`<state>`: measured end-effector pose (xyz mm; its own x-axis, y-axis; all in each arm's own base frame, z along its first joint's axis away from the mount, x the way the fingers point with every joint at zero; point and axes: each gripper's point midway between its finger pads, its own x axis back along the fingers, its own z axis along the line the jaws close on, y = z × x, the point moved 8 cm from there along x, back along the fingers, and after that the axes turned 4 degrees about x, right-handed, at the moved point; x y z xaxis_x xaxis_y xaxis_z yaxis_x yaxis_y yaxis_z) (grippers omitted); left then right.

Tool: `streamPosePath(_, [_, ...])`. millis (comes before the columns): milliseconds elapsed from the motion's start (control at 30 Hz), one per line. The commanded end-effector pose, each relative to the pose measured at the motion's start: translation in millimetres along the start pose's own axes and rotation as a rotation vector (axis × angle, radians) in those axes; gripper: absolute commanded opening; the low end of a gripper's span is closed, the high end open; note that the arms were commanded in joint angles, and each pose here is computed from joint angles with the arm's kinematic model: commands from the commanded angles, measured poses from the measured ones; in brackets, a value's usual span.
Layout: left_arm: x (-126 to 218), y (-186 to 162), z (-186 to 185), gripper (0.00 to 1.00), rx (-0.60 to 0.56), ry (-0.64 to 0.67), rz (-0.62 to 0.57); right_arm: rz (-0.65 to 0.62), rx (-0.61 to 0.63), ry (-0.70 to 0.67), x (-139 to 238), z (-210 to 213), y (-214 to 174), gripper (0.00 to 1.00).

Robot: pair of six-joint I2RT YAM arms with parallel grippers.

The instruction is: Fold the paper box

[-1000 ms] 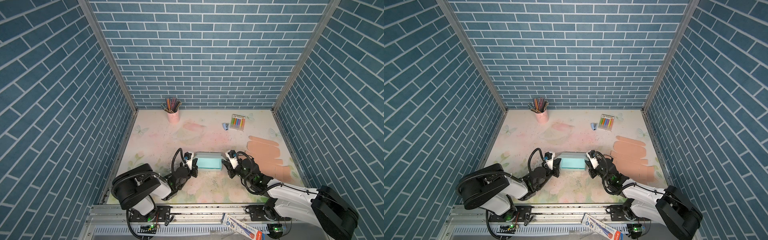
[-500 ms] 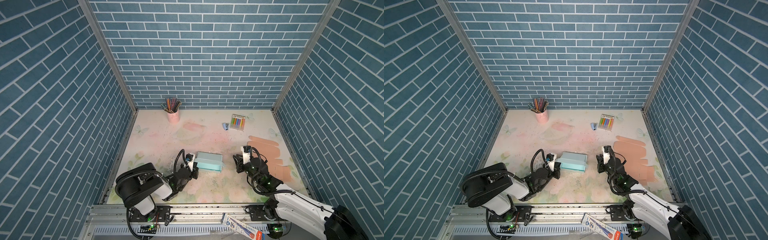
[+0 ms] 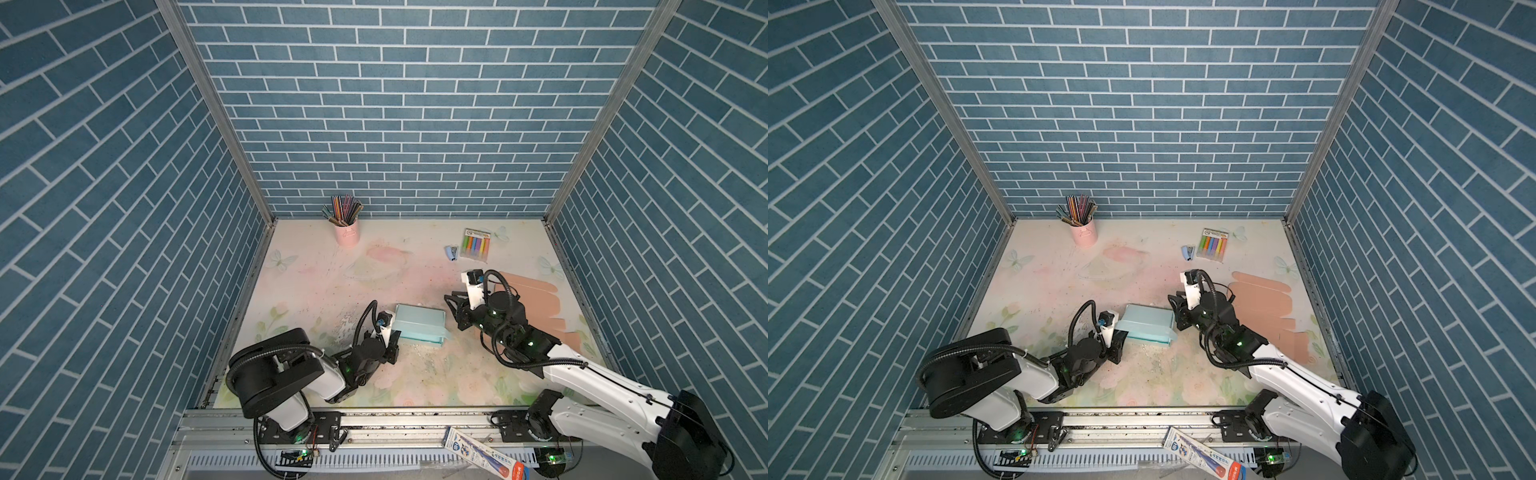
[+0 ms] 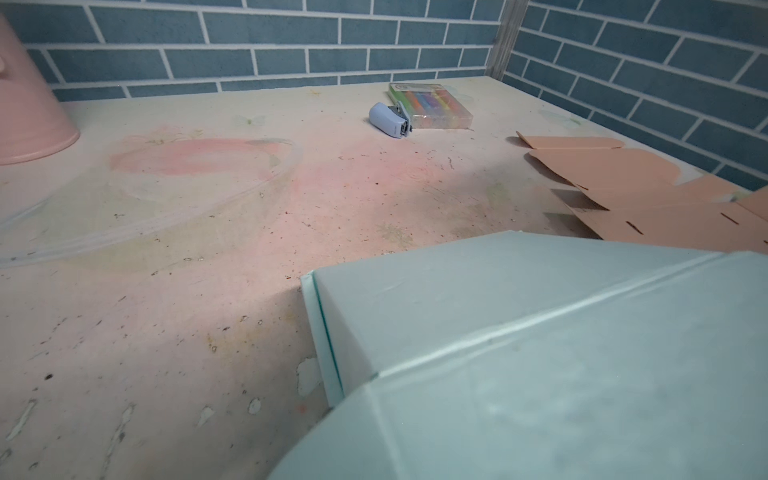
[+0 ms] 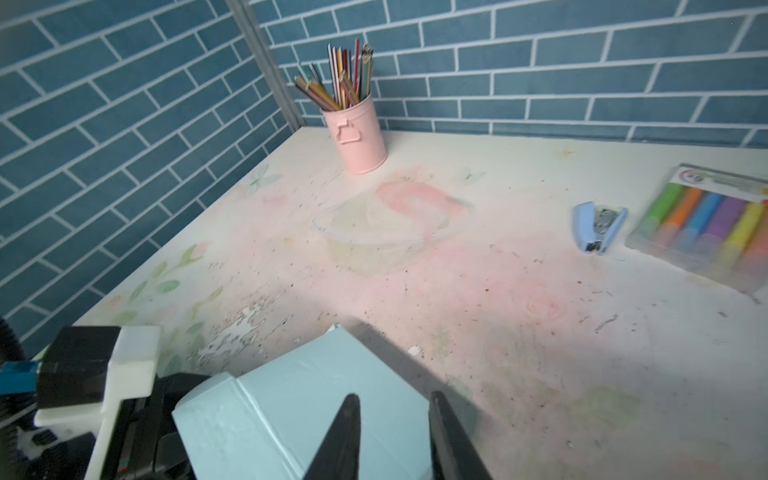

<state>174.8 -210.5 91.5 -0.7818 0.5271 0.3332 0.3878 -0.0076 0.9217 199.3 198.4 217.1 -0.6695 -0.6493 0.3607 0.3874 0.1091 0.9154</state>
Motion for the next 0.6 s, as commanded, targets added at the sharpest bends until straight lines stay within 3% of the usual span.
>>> streamPosePath(0, [2.9, -1.2, -3.8, 0.41, -0.005, -0.007, 0.046, 0.012, 0.041, 0.051, -9.0, 12.2, 1.4, 0.30])
streamPosePath(200, [15.5, -7.9, -7.5, 0.70, -0.020, 0.011, 0.179, 0.061, 0.057, 0.063, -23.8, 19.6, -11.1, 0.29])
streamPosePath(300, [22.3, -1.9, -7.4, 0.79, -0.002, 0.093, 0.302, 0.089, 0.067, 0.065, -30.3, 22.5, -17.0, 0.29])
streamPosePath(400, [37.1, 1.2, -12.3, 0.88, 0.035, 0.091, 0.383, 0.108, 0.063, 0.066, -35.2, 22.5, -23.0, 0.29])
streamPosePath(567, [61.4, 17.5, -32.7, 0.89, 0.076, -0.094, 0.404, 0.135, 0.068, 0.065, -40.9, 23.1, -29.6, 0.29])
